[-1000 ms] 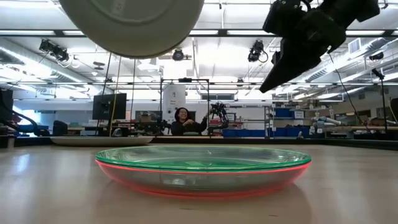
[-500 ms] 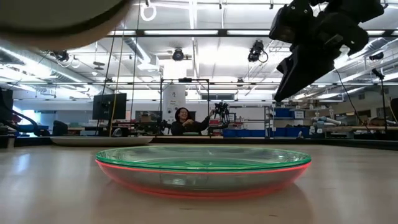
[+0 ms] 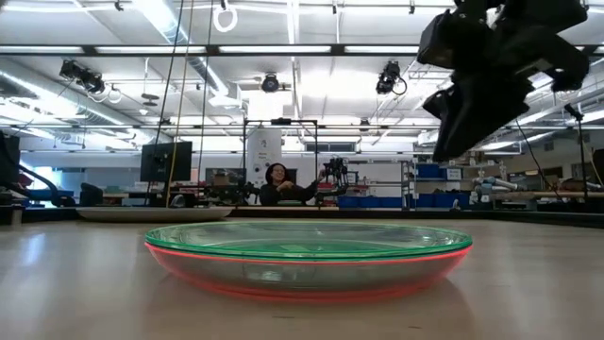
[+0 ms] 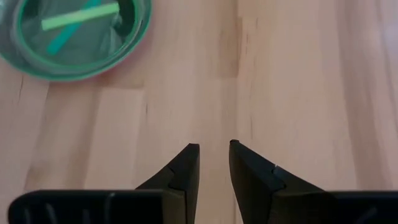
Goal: Stack plastic plates
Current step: Stack the plates on the black plate
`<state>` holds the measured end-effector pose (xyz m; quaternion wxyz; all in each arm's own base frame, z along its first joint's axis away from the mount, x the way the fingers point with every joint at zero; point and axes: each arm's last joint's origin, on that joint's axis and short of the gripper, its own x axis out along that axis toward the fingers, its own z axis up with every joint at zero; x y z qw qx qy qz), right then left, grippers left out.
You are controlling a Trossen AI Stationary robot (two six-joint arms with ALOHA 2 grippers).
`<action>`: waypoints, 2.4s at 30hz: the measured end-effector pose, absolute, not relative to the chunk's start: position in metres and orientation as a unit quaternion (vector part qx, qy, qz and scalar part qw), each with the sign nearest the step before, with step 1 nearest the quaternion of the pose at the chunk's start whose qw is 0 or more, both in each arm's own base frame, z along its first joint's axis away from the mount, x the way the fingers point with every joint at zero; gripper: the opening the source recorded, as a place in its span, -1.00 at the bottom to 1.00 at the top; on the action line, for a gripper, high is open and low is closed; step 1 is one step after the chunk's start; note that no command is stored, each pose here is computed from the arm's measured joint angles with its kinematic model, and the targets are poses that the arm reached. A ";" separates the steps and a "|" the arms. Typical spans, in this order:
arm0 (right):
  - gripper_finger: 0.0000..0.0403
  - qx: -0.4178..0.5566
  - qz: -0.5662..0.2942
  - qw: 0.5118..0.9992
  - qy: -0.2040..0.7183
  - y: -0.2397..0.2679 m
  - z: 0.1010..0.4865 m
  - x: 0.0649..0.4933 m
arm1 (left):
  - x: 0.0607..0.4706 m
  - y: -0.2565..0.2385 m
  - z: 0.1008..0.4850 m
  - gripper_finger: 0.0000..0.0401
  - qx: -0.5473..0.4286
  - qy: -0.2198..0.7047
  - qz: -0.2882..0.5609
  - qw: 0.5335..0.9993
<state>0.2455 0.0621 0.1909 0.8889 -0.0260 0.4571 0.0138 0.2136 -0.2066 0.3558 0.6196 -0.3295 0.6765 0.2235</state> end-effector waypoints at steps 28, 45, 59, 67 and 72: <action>-0.53 -0.126 0.123 0.844 0.507 0.114 0.184 0.212 | 0.267 -0.271 0.235 -0.38 -0.299 0.717 0.352 0.522; -0.53 -0.140 0.094 0.849 0.500 0.099 0.184 0.221 | 0.270 -0.275 0.232 0.08 -0.330 0.707 0.363 0.510; -0.53 -0.141 0.092 0.852 0.495 0.099 0.185 0.222 | 0.274 -0.279 0.232 0.45 -0.347 0.705 0.338 0.518; -0.53 -0.145 0.083 0.853 0.494 0.098 0.185 0.222 | 0.289 -0.288 0.231 0.45 -0.381 0.647 0.283 0.597; -0.53 -0.136 0.078 0.855 0.495 0.098 0.185 0.222 | 0.286 -0.283 0.228 0.45 -0.364 0.646 0.318 0.590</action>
